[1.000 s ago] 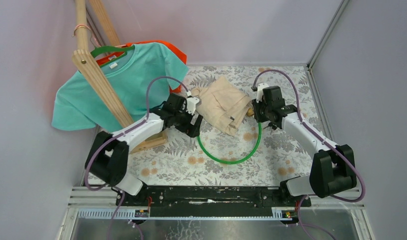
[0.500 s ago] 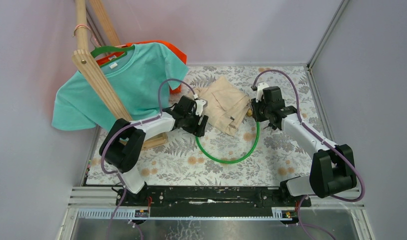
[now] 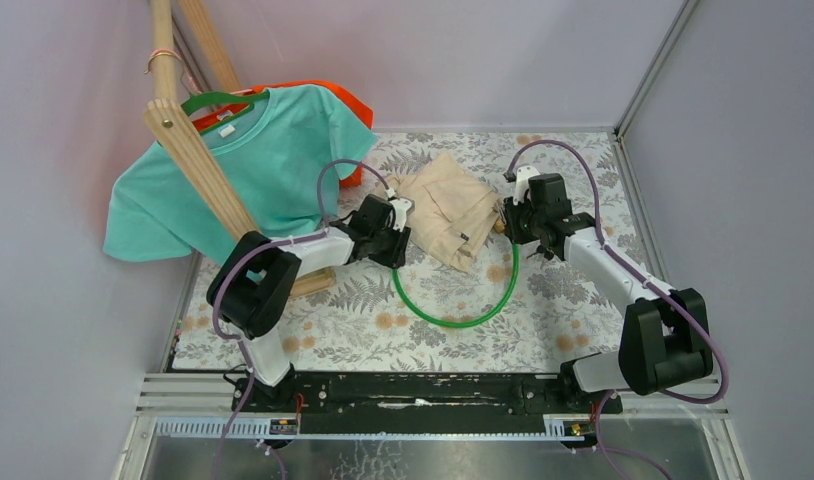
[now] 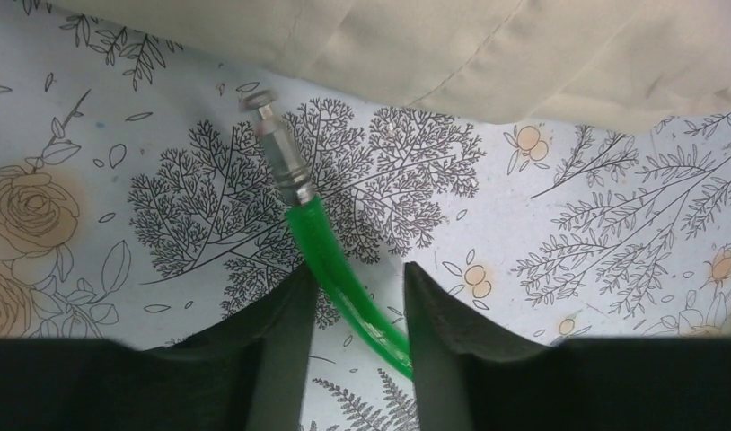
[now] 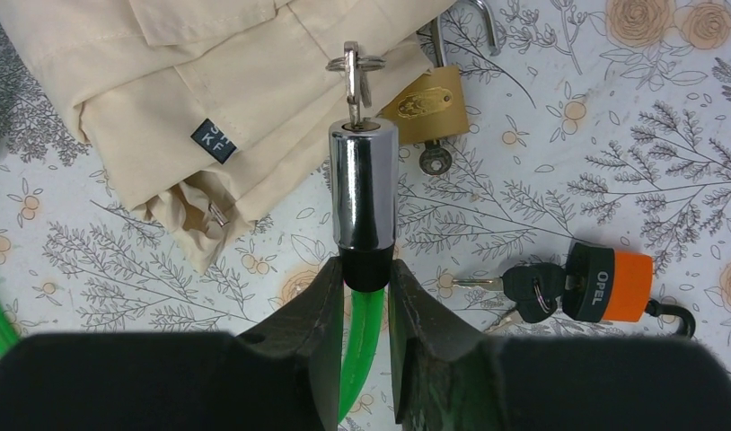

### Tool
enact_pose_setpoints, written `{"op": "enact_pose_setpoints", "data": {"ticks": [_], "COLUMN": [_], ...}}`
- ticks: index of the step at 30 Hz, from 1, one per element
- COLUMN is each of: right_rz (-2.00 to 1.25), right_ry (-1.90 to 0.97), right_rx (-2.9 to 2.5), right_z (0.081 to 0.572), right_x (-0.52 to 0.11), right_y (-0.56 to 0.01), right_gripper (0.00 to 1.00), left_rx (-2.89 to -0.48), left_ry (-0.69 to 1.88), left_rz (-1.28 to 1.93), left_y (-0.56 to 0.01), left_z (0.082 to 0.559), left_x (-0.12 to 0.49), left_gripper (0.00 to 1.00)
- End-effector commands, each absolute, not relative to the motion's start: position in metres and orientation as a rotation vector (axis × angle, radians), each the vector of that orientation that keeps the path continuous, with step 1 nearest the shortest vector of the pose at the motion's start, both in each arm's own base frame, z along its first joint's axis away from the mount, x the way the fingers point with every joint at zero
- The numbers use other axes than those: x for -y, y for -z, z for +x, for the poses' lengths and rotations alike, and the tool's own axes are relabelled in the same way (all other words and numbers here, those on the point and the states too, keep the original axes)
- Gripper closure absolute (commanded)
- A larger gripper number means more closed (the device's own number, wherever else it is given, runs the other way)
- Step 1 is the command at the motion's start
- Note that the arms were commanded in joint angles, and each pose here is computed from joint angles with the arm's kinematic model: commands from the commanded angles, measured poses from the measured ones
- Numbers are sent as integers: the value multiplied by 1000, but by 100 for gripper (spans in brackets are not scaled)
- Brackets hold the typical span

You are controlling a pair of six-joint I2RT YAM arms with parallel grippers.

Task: Lock with the key
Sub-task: Lock the lock.

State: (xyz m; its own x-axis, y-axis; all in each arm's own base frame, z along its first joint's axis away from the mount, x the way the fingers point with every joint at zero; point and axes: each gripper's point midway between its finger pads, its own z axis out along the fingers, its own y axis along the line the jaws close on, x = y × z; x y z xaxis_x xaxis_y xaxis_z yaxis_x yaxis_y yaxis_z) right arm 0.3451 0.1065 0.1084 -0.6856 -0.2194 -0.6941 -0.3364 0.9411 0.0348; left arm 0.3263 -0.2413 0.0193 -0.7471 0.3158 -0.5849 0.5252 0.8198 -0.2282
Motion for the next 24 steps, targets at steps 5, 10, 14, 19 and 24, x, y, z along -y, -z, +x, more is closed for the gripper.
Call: {"op": "enact_pose_setpoints", "data": {"ticks": [5,10,14,19,24], "right_rz": [-419,-462,-475,-498,-504], "right_ry": [-333,-468,-585,-661,-703], "right_rx": [-2246,-2223,-2174,-2114,-2088], "right_z": [356,358,366,372,368], "right_x": [-125,-147,-166,-187,-192], "right_y": [-129,-140,-152,-164,-168], "right_gripper": [100,100,100,100,100], "left_rx": [-2267,-2097,-1989,-1960,-1950], "left_ry": [668,767,795,793,789], "left_rz": [683,877,1022,1049,1059], "left_y": [-54,-101,-135,-164,-177], "left_z": [334,324,315,319,319], "left_x": [268,282,288,294,307], "left_gripper": [80,100,100,100,100]}}
